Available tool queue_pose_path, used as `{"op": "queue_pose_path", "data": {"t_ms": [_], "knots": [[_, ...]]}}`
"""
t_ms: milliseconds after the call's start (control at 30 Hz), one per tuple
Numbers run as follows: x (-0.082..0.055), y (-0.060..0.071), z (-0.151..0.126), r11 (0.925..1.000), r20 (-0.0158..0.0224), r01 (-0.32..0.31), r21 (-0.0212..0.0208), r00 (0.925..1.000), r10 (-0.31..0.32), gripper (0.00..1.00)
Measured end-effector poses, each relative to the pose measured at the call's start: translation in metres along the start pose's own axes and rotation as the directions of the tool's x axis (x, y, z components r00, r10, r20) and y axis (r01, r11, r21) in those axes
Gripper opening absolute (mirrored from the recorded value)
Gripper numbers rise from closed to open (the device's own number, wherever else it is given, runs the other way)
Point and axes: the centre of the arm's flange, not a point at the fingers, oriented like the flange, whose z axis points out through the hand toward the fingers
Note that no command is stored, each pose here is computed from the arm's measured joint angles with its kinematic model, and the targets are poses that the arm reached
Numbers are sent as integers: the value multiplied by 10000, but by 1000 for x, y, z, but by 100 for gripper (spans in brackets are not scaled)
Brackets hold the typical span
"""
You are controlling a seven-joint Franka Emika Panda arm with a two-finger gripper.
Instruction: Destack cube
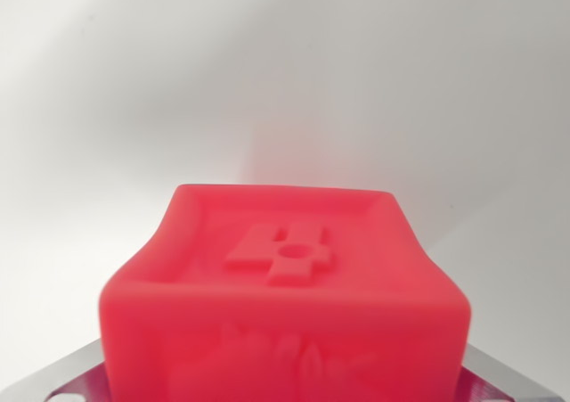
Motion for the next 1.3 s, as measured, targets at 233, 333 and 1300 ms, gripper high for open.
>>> {"op": "queue_pose_path", "data": {"t_ms": [233,333,1300], "knots": [[0,0,14,10000,4,8,13,10000,-8,0],[0,0,18,10000,4,4,9,10000,-4,0],[0,-1,29,10000,15,-2,25,10000,2,100]]}}
